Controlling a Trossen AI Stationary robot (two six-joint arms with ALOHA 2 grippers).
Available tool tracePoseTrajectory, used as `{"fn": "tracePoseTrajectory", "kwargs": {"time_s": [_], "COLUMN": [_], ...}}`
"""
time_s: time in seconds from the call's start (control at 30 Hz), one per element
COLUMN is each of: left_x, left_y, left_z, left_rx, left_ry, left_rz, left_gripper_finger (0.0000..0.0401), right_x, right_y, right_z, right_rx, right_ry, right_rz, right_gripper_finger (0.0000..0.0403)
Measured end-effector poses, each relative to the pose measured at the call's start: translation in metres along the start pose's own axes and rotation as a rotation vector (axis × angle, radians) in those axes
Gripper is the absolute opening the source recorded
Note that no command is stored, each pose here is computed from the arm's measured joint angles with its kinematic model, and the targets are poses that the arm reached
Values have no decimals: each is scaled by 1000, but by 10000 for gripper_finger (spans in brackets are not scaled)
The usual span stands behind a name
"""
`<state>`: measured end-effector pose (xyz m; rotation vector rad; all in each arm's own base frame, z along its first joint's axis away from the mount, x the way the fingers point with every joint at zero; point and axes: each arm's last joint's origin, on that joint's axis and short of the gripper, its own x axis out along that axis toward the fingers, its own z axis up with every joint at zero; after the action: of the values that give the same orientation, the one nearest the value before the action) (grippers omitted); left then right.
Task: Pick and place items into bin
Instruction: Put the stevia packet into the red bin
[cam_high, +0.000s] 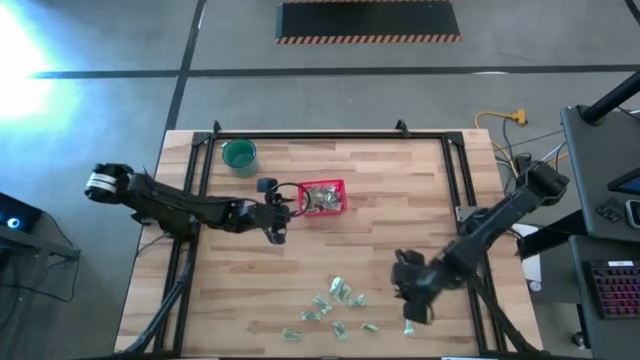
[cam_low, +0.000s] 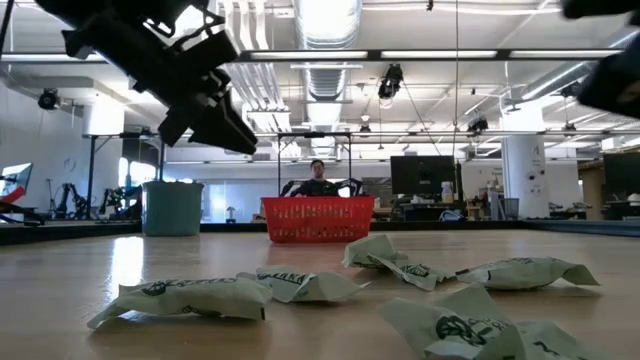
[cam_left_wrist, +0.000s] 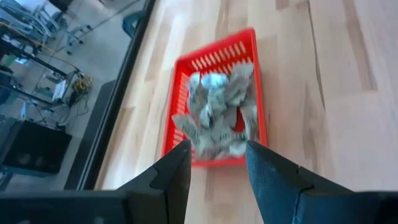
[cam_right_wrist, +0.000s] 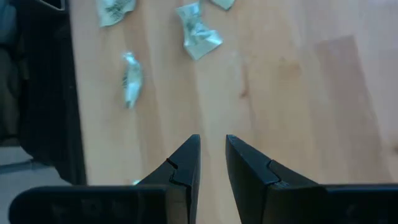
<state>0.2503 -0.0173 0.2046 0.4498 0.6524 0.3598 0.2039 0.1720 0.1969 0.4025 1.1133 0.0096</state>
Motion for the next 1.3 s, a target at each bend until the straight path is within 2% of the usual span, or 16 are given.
{"fn": "tracePoseTrajectory", "kwargs": {"time_s": [0.2, 0.37, 0.53, 0.7, 0.9, 1.3], "left_x": [1, 1, 1, 1, 1, 1], "left_y": [-1, -2, -2, -2, -2, -2], "left_z": [-3, -3, -4, -5, -5, -5], "left_rx": [-18, -16, -14, -9, -1, -1], "left_ry": [8, 10, 12, 19, 19, 19], "left_rz": [-1, -2, -4, -6, -6, -6], "left_gripper_finger": [137, 137, 137, 137, 137, 137], "right_x": [-5, 8, 28, 31, 27, 41], "right_y": [17, 25, 39, 57, 67, 61], "right_z": [-25, -36, -41, -43, -47, -58], "right_rx": [53, 98, 109, 127, 252, 540], "right_ry": [-78, -79, -57, -44, -34, 69], "right_rz": [-15, -29, 33, 64, 82, -15], "right_gripper_finger": [68, 68, 68, 68, 68, 68]}}
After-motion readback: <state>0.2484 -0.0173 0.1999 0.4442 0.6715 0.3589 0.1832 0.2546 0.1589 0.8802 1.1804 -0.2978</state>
